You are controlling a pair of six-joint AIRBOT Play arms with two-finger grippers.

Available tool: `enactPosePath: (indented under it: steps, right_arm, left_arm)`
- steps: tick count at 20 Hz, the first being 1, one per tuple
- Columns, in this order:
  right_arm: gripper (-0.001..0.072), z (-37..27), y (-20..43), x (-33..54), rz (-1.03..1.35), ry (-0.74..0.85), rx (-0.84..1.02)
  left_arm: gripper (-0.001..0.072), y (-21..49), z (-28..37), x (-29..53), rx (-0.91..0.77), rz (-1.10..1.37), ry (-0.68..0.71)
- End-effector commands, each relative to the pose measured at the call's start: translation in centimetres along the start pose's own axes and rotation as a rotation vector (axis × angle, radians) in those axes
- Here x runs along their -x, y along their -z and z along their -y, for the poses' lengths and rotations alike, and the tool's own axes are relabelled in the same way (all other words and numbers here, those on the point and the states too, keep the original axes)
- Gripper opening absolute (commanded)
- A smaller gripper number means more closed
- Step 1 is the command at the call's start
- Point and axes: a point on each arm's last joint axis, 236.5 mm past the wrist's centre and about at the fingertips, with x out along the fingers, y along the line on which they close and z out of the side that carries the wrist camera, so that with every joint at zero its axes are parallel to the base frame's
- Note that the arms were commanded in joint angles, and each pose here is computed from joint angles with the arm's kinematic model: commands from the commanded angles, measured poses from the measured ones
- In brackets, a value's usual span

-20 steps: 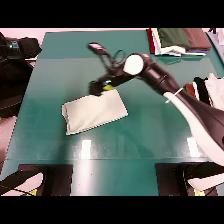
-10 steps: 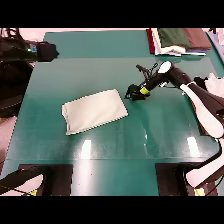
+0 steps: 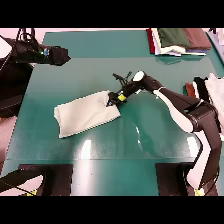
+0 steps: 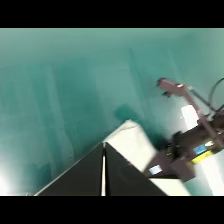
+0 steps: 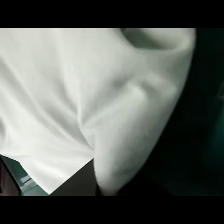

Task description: Fold the shirts.

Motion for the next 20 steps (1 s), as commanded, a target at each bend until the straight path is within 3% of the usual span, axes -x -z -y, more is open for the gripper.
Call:
enactPosePath:
  steps: [1,4,8,15,20]
  right_arm:
    - [0.0021,-3.1,-2.9,1.3,0.088,-0.028,0.096]
    - [0.0021,-1.1,-6.8,10.1,0.254,0.097,0.114]
    - [0.0021,6.5,-7.7,26.3,0.473,0.319,0.014]
    - [0.0020,20.2,0.6,50.6,0.861,0.550,-0.324]
    - [0.0020,25.0,5.3,58.0,1.034,0.588,-0.463]
  left_arm:
    - [0.0023,0.1,0.4,-0.1,0.010,-0.004,0.016]
    - [0.0023,0.3,1.7,-0.3,0.004,-0.010,0.046]
    - [0.0023,1.2,6.9,-0.9,-0.090,-0.015,0.131]
    - [0.0024,1.9,10.8,-1.0,-0.105,-0.013,0.202]
    - [0.0023,1.9,10.8,-1.0,-0.093,-0.013,0.202]
